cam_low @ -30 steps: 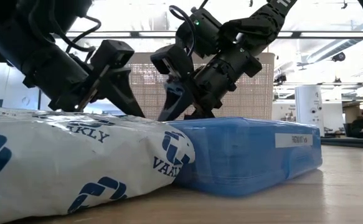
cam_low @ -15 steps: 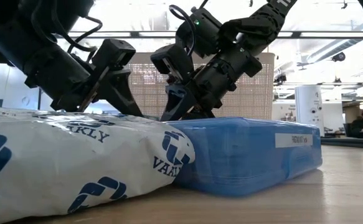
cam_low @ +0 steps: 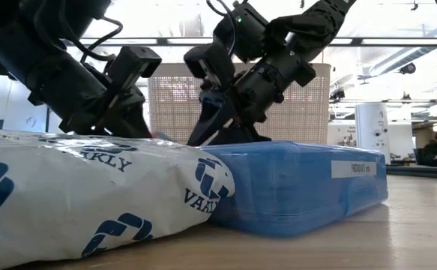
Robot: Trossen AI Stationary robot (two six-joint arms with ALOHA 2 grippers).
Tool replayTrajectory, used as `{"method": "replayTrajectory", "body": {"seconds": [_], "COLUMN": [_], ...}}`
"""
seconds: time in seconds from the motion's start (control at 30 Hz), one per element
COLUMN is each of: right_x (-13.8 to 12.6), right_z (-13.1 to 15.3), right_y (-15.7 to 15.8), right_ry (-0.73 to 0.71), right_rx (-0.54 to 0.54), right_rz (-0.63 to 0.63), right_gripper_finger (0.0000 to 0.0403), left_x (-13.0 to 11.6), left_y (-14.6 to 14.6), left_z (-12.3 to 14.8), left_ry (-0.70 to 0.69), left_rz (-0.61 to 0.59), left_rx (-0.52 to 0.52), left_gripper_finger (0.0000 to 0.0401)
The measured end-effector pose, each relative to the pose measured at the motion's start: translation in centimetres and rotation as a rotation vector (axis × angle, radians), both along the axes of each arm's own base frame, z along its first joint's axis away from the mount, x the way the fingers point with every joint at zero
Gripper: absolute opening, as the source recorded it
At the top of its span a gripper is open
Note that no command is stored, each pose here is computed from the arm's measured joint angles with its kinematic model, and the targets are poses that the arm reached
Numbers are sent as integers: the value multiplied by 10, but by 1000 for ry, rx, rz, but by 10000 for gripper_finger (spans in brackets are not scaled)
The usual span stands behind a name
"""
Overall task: Pick & place medical supplies in basket/bin
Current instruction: Put the red medicine box into the white bin
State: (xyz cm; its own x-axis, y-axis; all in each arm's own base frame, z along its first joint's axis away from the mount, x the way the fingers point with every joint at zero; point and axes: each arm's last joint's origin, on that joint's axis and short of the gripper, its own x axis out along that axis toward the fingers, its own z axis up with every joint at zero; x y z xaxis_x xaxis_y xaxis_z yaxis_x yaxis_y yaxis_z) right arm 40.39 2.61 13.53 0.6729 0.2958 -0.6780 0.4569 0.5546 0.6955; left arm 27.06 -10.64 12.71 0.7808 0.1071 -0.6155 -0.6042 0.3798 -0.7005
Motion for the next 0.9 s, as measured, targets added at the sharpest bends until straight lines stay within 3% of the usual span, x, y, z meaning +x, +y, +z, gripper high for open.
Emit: {"method": "replayTrajectory", "body": {"seconds": [0.17,0.33,0.53,0.7,0.9], "right_x": [-3,-11,-21,-33,-52], "right_z": [15,35,74,108,146], "right_y": [0,-2,-4,0,10], "right_ry": [-29,-47,-157,-260,-359], "right_rx": [-33,-138,-282,-415,-601], "right_rz": [20,4,-27,-43,-137], "right_gripper_finger": [94,103,111,111,105], "left_x": [-6,-21,-53,-72,-83], "left_y": [-14,-36,-54,-60,-54], "left_z": [0,1,12,49,120], "left_ry": [-3,4,-24,-188,-348], "left_rz": [-30,-64,42,108,96], "left_rx": [-10,-30,42,103,311], "left_gripper_finger": [15,17,13,12,14]}}
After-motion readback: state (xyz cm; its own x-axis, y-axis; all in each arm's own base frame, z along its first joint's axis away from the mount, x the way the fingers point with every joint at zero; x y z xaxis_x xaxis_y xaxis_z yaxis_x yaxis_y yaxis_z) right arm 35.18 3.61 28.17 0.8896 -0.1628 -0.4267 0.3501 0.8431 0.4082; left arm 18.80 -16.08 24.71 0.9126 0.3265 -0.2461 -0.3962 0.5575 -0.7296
